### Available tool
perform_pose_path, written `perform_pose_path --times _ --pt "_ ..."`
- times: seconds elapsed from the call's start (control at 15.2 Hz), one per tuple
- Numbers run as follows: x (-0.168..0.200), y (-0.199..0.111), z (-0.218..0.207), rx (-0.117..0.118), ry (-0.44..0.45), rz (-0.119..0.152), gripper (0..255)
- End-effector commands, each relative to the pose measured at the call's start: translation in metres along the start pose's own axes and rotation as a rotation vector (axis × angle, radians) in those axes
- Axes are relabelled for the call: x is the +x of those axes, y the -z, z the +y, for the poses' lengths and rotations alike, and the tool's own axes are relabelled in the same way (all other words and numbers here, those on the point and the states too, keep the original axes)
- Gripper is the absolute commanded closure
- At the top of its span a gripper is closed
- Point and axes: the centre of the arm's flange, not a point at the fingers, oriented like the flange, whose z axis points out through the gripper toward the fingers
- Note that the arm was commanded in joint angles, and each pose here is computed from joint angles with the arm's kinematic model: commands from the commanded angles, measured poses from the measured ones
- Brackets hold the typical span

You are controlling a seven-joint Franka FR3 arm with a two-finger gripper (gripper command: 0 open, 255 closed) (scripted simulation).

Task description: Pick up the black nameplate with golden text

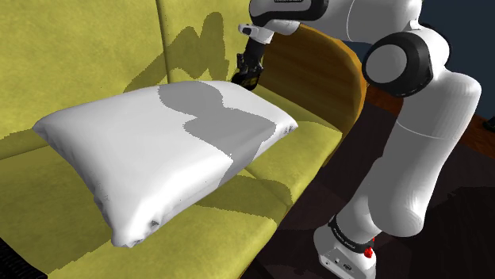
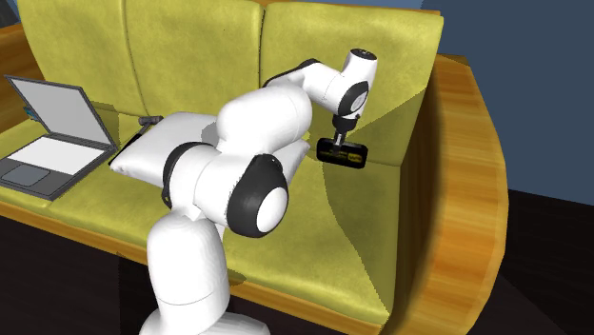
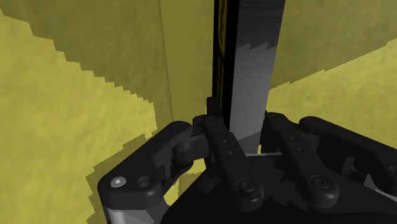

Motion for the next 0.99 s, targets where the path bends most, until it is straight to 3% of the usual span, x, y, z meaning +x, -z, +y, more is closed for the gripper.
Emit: perform_pose_path --times 0.0,0.92 --pt "0.003 0.01 0.001 0.001 -0.001 0.0 255" --pt "0.011 0.073 0.007 0.001 -0.001 0.0 255"
